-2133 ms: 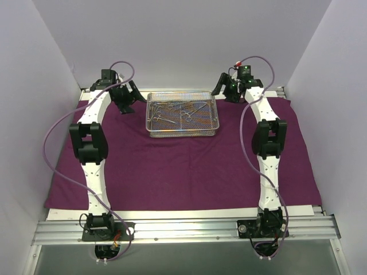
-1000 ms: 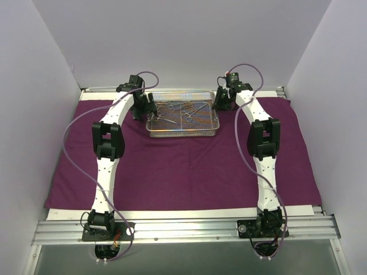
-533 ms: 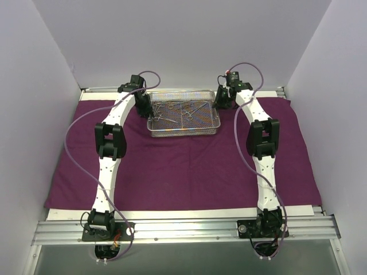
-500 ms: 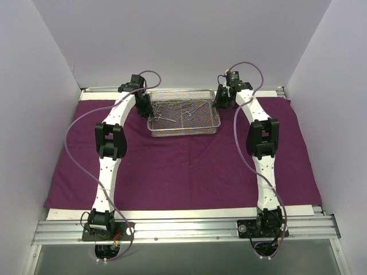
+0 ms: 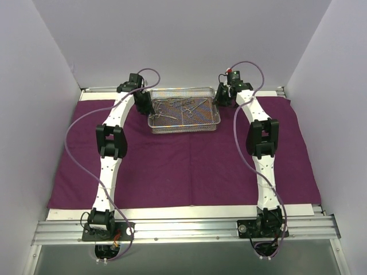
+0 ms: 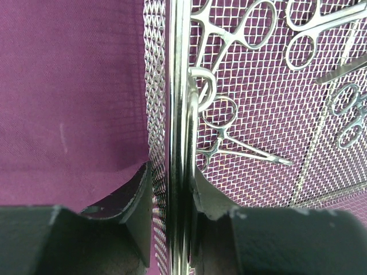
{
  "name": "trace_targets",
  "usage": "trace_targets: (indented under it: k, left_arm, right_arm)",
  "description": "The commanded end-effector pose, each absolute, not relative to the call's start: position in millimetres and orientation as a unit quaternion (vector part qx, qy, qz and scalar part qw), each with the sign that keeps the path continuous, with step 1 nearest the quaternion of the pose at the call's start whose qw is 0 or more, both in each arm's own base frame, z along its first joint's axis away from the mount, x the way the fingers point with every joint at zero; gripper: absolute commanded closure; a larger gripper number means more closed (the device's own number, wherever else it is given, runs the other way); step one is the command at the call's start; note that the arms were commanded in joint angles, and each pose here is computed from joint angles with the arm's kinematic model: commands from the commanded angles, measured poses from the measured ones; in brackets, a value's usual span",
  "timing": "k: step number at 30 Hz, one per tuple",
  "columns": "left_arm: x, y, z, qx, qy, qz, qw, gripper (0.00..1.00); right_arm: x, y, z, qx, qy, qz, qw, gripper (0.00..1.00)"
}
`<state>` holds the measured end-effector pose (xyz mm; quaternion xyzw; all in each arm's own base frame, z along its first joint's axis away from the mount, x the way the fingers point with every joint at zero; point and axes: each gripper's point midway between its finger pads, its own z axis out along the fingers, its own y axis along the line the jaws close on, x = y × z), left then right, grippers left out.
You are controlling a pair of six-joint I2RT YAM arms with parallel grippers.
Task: Open and lay out the surgical kit
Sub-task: Pick up the container from the surgical kit.
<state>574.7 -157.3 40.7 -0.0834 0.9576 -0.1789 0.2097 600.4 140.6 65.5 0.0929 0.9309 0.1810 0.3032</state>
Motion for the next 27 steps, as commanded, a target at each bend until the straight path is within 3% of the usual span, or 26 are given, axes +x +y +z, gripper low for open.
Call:
trace_targets:
  k: [1,7,10,11,21,27]
  left_arm:
    - [611.1,-156.8,50.4,-0.127,0.924,-0.262,0.247,0.74]
    - [612.4,-151.0,96.3,-0.128,0.913,-0.274,0.275,0.79]
    - [612.4,-146.8,132.7,-0.129,0.903,-0.281,0.3,0.9]
    - [611.5,-145.2,151.6,-0.126,0.897,-0.283,0.314,0.98]
    - [599.0,-132.0,232.4,-0.117,0.874,-0.29,0.372,0.98]
    - [585.9,-92.6,253.2,-0.135,0.877,-0.256,0.385,0.98]
  right_arm:
    - [592.0,107.1,21.9,0.137,0.946,0.14,0.26,1.0]
    - [595.8,122.7,58.3,0.126,0.933,0.17,0.29,1.0]
    - [597.7,126.1,89.7,0.128,0.922,0.183,0.317,1.0]
    - [598.2,127.2,107.0,0.13,0.916,0.188,0.33,1.0]
    - [577.2,157.9,192.3,0.107,0.897,0.207,0.376,1.0]
    - [549.4,214.0,205.6,0.061,0.898,0.231,0.368,1.0]
